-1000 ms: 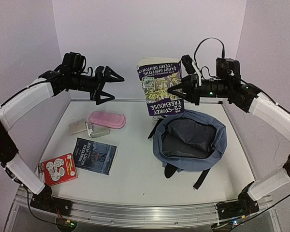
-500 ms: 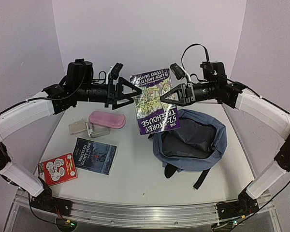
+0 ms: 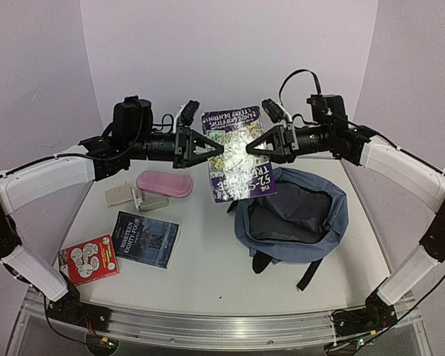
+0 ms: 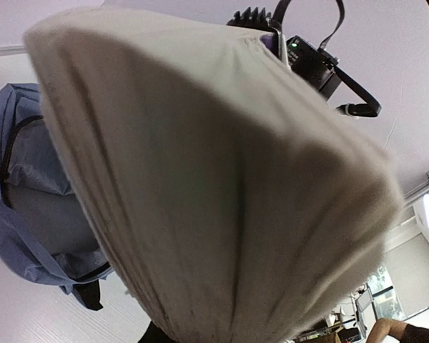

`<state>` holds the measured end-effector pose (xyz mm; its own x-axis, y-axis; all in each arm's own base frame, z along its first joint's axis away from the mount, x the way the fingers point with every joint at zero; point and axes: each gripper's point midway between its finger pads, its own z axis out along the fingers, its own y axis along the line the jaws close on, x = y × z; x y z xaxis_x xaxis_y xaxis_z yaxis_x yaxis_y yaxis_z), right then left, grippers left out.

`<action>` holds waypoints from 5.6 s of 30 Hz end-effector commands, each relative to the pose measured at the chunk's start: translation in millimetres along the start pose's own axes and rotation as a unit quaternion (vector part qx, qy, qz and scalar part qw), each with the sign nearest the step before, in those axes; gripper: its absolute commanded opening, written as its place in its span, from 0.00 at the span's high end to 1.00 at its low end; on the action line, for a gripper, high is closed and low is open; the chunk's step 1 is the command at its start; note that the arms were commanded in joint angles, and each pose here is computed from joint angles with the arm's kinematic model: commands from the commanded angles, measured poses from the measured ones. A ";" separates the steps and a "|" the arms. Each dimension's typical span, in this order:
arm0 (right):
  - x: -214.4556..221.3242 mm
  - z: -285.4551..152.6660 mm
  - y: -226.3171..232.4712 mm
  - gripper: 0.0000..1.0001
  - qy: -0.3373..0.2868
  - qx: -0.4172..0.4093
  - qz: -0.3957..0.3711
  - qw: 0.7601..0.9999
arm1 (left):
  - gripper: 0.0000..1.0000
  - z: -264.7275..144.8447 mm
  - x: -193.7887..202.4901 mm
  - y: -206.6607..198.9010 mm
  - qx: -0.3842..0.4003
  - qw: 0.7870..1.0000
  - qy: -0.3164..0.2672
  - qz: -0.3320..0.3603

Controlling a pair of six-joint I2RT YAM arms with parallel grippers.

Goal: Pack the student bag
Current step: Pick up the book from the center of the board, then place the book in the student bag.

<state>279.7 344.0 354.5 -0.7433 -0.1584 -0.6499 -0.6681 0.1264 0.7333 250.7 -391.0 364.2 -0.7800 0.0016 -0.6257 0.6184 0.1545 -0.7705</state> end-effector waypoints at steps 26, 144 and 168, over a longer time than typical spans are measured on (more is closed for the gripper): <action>196.3 -73.0 -185.5 0.40 0.244 0.322 -0.215 0.889 | 1.00 -38.6 -5.8 104.7 -0.110 0.951 -0.172 -0.234; -15.9 -7.9 -179.7 1.00 -0.017 0.372 -0.137 0.918 | 1.00 173.1 20.9 223.0 0.013 0.941 0.006 -0.339; -13.6 6.7 -148.7 1.00 -0.046 0.286 -0.094 0.952 | 0.92 214.1 39.7 236.2 0.027 0.943 0.012 -0.333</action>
<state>396.0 316.6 190.8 -0.6996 -0.2026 -0.6852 -0.5734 0.7314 0.3692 385.1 -551.1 99.7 -0.9941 -0.0786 0.0740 -0.0869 0.1744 -0.9808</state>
